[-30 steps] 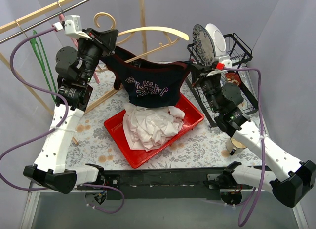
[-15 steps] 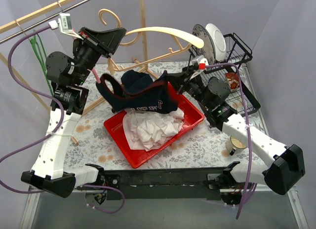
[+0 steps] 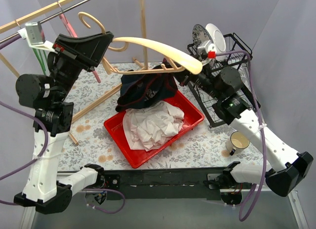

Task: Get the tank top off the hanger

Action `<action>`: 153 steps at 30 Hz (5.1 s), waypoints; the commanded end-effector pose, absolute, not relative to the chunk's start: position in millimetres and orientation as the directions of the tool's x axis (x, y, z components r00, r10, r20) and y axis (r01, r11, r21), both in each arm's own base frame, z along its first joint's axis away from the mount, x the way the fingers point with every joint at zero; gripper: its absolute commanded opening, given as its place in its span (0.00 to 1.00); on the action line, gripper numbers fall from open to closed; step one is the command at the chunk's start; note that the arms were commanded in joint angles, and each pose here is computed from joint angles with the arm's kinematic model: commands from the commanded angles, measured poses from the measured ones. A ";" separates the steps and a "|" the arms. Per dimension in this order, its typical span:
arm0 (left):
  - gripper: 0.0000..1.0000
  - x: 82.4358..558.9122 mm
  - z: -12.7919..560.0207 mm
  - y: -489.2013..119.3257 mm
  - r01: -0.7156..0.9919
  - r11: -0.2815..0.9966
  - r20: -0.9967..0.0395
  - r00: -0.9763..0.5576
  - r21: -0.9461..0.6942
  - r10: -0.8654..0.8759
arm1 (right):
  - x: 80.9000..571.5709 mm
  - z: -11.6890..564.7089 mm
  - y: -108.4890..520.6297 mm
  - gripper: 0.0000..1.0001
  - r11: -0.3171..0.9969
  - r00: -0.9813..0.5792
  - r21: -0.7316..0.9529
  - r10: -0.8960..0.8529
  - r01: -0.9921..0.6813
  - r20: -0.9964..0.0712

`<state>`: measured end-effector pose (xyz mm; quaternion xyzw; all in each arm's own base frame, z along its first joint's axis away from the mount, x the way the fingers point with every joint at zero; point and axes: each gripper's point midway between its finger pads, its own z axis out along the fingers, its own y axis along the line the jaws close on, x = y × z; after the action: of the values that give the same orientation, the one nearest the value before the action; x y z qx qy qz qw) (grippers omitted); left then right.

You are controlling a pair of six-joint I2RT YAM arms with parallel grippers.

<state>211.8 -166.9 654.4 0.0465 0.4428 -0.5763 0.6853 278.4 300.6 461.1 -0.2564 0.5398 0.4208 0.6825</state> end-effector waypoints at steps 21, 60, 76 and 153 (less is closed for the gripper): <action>0.00 101.8 699.2 -121.6 0.846 0.436 -0.653 0.146 -0.308 -0.743 | 186.7 764.6 260.3 0.01 0.399 0.479 -0.265 0.726 -0.878 -0.493; 0.00 60.4 702.8 -110.5 0.853 0.460 -0.658 0.201 -0.246 -0.725 | 261.9 720.4 282.6 0.01 0.548 0.529 -0.156 0.633 -0.822 -0.565; 0.00 90.7 700.3 -109.3 0.805 0.542 -0.677 0.262 -0.239 -0.688 | 280.9 379.3 298.4 0.01 0.537 -0.045 0.163 0.226 -0.828 -0.973; 0.00 160.0 674.4 -114.9 0.700 0.652 -0.756 0.248 -0.292 -0.605 | 237.9 192.8 332.1 0.70 0.423 -0.364 0.149 -0.492 -0.894 -0.791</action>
<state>160.4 -117.3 666.7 0.0508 0.4570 -0.4228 0.7809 243.3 347.5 146.8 -0.4222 0.7915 0.3114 0.3134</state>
